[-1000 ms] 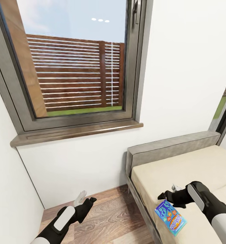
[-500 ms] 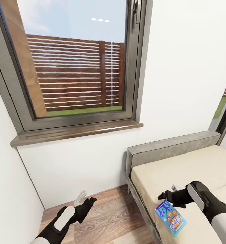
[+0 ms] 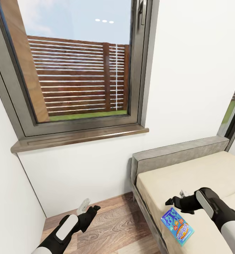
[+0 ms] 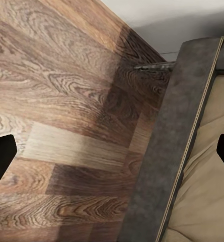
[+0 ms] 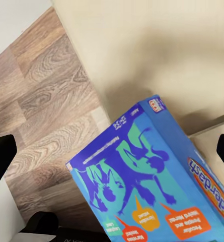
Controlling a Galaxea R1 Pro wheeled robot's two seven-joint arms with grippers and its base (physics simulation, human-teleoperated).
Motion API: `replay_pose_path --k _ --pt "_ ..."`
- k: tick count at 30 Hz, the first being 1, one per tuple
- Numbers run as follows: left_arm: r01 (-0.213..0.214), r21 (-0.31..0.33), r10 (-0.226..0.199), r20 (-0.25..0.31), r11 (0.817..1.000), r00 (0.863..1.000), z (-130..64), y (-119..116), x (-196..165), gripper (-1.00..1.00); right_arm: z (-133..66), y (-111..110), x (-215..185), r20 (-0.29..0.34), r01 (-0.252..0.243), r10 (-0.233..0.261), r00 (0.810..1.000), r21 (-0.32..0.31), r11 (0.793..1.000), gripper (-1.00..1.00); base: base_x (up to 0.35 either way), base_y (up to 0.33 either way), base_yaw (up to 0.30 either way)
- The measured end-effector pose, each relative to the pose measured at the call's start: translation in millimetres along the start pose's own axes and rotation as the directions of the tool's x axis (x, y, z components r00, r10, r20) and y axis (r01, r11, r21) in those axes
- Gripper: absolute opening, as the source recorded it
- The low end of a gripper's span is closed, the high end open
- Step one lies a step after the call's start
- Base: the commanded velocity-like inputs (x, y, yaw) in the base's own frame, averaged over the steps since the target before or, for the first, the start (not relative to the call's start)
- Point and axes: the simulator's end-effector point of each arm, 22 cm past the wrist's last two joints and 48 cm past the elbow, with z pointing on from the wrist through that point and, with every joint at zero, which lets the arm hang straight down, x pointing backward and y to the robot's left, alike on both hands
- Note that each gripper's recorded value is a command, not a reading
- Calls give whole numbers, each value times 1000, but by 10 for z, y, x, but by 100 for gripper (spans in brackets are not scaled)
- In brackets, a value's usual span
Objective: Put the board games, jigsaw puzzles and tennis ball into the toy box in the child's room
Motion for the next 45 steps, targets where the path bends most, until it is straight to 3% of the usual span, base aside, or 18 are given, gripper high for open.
replay_pose_path --k 14,24,29,32,34,37,39,45 --pt "0 0 0 -1 1000 1000 2 -3 7 100 -126 -108 -380 142 36 -38 989 22 999 100 0 0 0" --pt "0 12 0 -6 1000 1000 9 -41 39 100 -440 -304 -832 299 40 -50 953 40 998 100 0 0 0" --pt "-16 61 18 -24 998 1000 29 -181 157 100 -745 -437 -1122 400 23 -39 916 43 999 100 0 0 0" --pt "-22 79 24 -31 997 999 36 -217 195 100 -827 -454 -1190 424 20 -36 905 42 999 100 0 0 0" --pt "-30 115 35 -45 993 998 48 -279 269 100 -989 -463 -1315 468 22 -38 883 40 999 100 0 0 0" --pt "-30 135 38 -52 990 998 52 -310 303 100 -1067 -458 -1374 488 25 -41 872 39 999 100 0 0 0" --pt "-27 176 39 -64 984 997 55 -366 360 100 -1199 -445 -1464 521 31 -48 852 40 999 100 0 0 0" --pt "-65 239 84 -67 969 994 26 -706 351 100 -1157 -455 -1354 507 16 -27 862 26 1000 100 0 0 0"
